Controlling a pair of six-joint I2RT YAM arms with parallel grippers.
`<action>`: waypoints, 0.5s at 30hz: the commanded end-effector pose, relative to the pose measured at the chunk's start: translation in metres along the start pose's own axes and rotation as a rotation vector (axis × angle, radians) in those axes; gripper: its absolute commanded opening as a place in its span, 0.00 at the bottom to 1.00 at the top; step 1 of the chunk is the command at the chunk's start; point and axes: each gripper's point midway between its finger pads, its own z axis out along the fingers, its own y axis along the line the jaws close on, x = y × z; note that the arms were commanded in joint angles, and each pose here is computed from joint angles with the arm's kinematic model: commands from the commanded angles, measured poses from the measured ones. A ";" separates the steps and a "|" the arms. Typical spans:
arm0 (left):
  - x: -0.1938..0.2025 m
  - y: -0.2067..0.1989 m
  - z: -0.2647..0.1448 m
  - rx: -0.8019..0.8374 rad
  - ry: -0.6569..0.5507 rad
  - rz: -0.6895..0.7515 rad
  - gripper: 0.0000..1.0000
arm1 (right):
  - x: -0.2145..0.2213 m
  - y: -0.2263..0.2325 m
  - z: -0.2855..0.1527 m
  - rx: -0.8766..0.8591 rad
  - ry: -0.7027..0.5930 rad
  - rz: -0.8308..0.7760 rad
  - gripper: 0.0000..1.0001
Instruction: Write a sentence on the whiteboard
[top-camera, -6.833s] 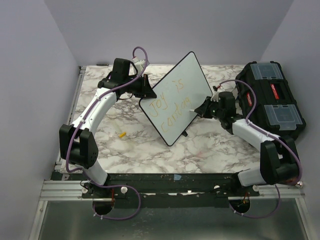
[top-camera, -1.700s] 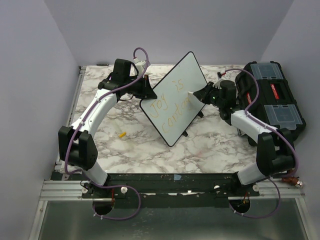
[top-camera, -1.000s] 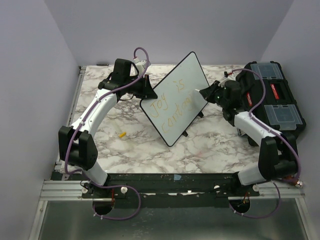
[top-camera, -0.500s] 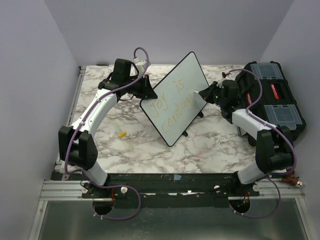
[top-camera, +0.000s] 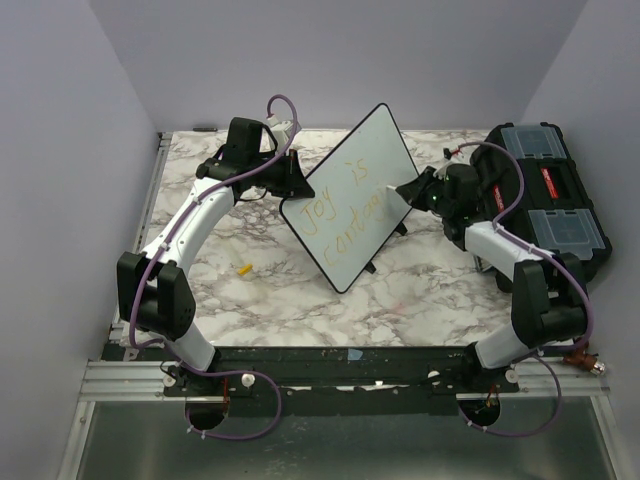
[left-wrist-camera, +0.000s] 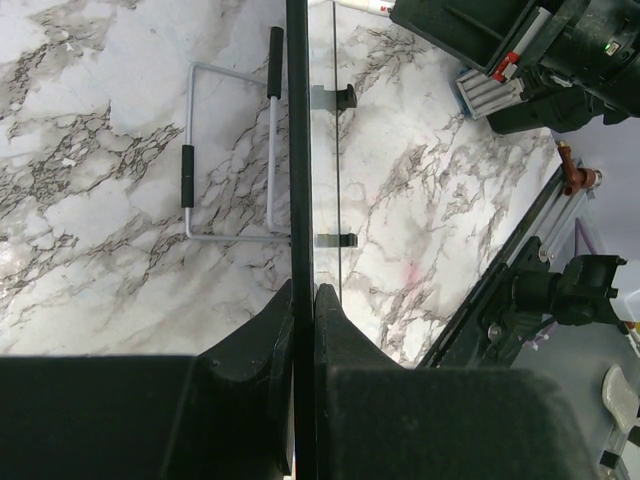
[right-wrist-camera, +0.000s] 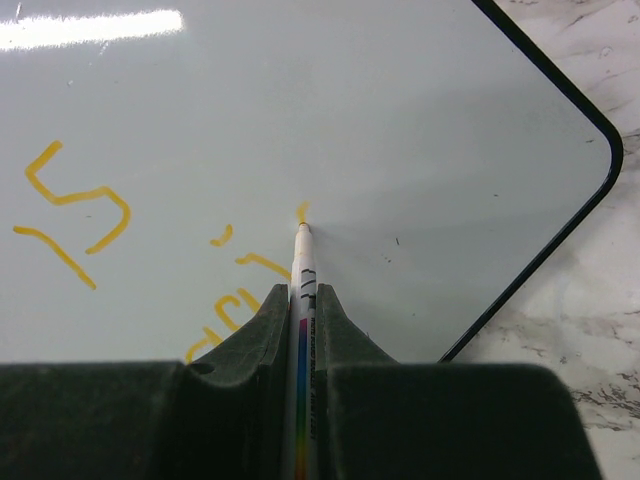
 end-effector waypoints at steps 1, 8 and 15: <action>0.020 0.004 0.010 -0.003 0.076 0.062 0.00 | 0.031 0.001 -0.006 -0.034 0.092 0.013 0.01; 0.019 0.004 0.011 0.000 0.076 0.060 0.00 | 0.043 -0.009 -0.010 -0.001 0.109 0.018 0.01; 0.020 0.004 0.010 -0.002 0.077 0.060 0.00 | 0.038 -0.020 -0.006 0.059 0.101 0.003 0.01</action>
